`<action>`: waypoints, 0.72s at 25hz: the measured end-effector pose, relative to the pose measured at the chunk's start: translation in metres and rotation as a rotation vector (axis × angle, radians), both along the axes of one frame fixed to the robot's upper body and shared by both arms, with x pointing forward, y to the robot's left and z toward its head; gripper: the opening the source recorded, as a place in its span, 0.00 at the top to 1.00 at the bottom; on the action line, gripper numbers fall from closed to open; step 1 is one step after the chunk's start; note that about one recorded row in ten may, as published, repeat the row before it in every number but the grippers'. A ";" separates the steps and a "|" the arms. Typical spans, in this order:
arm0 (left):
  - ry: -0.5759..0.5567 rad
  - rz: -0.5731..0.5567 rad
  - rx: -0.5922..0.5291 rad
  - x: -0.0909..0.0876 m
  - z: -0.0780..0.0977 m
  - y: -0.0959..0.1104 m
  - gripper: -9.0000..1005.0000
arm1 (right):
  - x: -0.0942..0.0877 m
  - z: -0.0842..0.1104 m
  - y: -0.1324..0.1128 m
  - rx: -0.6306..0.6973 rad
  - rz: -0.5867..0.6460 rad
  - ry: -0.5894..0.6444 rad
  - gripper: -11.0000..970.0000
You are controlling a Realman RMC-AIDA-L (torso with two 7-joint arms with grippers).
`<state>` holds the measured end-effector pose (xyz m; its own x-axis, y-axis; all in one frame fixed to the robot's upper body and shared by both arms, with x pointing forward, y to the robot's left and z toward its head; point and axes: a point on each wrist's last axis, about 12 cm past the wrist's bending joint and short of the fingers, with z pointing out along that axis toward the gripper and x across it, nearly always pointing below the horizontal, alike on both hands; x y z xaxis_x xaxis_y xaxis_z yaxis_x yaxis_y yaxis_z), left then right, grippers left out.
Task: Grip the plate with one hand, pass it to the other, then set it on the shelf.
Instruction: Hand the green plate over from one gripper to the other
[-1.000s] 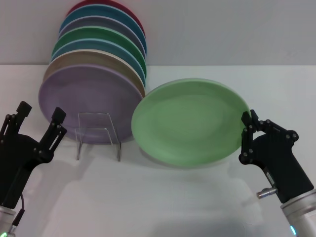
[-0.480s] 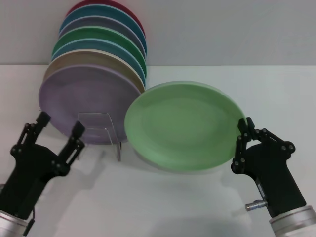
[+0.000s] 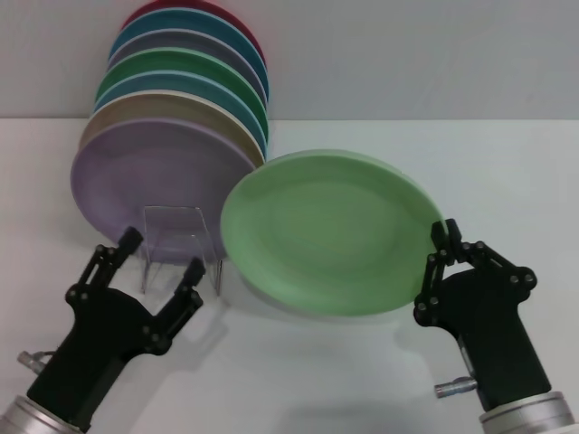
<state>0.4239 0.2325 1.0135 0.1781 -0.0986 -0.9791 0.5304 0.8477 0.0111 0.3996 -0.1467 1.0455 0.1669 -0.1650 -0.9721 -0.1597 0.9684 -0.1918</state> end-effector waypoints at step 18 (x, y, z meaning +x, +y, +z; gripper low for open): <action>0.087 -0.057 0.040 0.013 -0.007 -0.020 0.20 | -0.006 0.006 0.019 -0.061 0.005 0.043 0.97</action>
<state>0.4368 0.2128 1.0069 0.0878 -0.0670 -0.9939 0.5780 0.8160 -0.0039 0.3932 -0.1282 1.0519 0.1257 -0.2239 -0.9665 -0.1740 0.9541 -0.2436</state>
